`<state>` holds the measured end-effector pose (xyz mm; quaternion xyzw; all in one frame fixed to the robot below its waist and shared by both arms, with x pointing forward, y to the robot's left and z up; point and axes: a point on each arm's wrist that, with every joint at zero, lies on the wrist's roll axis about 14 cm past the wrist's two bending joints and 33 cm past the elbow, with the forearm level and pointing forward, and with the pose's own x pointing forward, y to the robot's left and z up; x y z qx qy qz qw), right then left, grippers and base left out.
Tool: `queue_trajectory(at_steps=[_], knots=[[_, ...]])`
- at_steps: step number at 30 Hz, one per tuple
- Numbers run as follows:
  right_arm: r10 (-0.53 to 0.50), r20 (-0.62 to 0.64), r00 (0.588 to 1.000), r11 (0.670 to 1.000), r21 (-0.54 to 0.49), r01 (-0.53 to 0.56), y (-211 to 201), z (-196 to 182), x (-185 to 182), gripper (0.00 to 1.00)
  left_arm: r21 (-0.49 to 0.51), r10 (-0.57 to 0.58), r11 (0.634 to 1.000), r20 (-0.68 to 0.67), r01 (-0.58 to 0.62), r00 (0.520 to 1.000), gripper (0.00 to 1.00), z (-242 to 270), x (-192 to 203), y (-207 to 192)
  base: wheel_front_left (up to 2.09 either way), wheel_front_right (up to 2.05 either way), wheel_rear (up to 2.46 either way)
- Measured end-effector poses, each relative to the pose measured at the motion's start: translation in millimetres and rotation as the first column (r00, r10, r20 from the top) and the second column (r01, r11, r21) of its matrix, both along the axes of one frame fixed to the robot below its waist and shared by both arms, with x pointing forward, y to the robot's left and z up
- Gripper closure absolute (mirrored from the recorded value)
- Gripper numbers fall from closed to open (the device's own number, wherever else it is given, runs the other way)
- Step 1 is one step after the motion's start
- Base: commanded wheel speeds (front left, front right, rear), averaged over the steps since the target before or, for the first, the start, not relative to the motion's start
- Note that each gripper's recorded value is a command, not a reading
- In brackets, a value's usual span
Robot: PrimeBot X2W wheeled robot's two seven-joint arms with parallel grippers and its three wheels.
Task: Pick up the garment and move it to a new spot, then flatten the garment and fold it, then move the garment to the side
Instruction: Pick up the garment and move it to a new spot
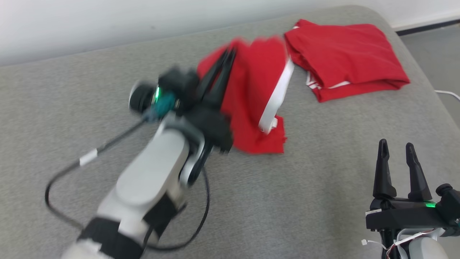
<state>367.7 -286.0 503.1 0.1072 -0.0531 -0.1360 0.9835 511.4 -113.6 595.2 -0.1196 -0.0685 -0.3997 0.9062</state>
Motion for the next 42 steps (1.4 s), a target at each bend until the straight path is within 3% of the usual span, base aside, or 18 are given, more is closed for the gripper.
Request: queue_trajectory(at_steps=[5,12,16,17,19,20,27,42], knots=[[0.044,-0.005,0.999,0.999,-0.010,-0.044,13,-2,11,0.00,0.067,0.110,0.992,-0.114,-0.103,0.987,1.00,-61,-8,50,0.00,0.00,0.00],[0.112,-0.015,0.994,0.994,-0.014,-0.112,35,-7,24,0.00,0.086,0.291,0.956,-0.178,-0.280,0.940,1.00,-96,-26,125,0.00,0.00,0.00],[0.148,-0.024,0.989,0.989,-0.015,-0.148,47,-11,28,0.00,0.102,0.328,0.944,-0.203,-0.313,0.923,1.00,-109,-39,143,0.00,0.00,0.00],[0.158,-0.026,0.987,0.987,-0.016,-0.158,51,-11,30,0.00,0.107,0.336,0.941,-0.212,-0.320,0.918,0.87,-113,-43,148,0.00,0.00,0.00],[0.175,-0.022,0.984,0.984,-0.015,-0.176,57,-11,32,0.00,0.122,0.363,0.931,-0.215,-0.344,0.907,0.17,-118,-50,158,0.00,0.00,0.00],[0.182,-0.020,0.983,0.983,-0.014,-0.182,59,-10,33,0.00,0.120,0.377,0.926,-0.215,-0.359,0.901,0.00,-117,-53,163,0.00,0.00,0.00],[0.214,-0.008,0.977,0.977,-0.019,-0.214,69,-5,32,0.00,0.114,0.445,0.895,-0.168,-0.431,0.880,0.00,-106,-67,190,0.00,0.00,0.00],[0.256,0.019,0.967,0.967,-0.021,-0.255,82,6,13,0.00,0.107,0.647,0.753,0.059,-0.649,0.760,0.00,-51,-107,287,0.00,0.00,0.00]])
